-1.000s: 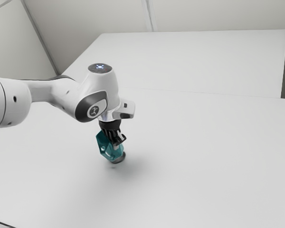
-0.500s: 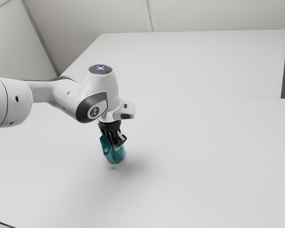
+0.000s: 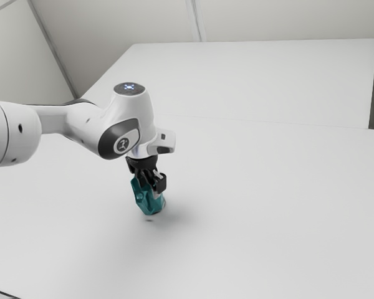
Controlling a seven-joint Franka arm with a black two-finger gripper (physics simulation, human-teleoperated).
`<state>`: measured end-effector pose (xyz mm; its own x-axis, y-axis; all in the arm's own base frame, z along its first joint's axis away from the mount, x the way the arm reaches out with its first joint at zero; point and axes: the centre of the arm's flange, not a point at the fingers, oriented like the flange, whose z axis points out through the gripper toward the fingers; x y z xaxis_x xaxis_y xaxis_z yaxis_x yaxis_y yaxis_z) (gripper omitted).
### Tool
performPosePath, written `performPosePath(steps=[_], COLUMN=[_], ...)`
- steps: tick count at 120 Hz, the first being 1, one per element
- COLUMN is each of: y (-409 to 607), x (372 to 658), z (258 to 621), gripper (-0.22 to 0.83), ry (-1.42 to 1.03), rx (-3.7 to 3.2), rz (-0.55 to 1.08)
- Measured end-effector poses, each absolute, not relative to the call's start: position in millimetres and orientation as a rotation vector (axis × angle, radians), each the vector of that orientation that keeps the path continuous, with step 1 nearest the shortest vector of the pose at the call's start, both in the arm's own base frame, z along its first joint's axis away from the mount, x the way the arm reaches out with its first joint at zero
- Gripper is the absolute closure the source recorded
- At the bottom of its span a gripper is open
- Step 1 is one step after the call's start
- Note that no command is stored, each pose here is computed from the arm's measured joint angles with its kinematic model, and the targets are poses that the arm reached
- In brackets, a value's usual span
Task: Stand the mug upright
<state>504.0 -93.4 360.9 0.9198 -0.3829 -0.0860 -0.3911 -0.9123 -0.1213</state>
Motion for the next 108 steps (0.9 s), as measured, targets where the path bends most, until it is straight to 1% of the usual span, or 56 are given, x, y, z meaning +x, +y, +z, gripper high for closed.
performPosePath(steps=[23,46,56,66,76,92,108], y=[-93,-94,-97,-102,-105,-102,-64], x=[508,514,523,542,559,592,597], z=[372,400,428,477,518,562,572], gripper=[0.16,0.1,0.08,0.06,0.04,0.02,0.01], ry=[0.589,0.581,0.574,0.555,0.532,0.481,0.361], rx=[-2.951,-2.955,-2.959,-2.967,-2.975,-2.992,-3.032], rz=[0.057,-0.022,-0.092,-0.184,-0.226,-0.201,-0.093])
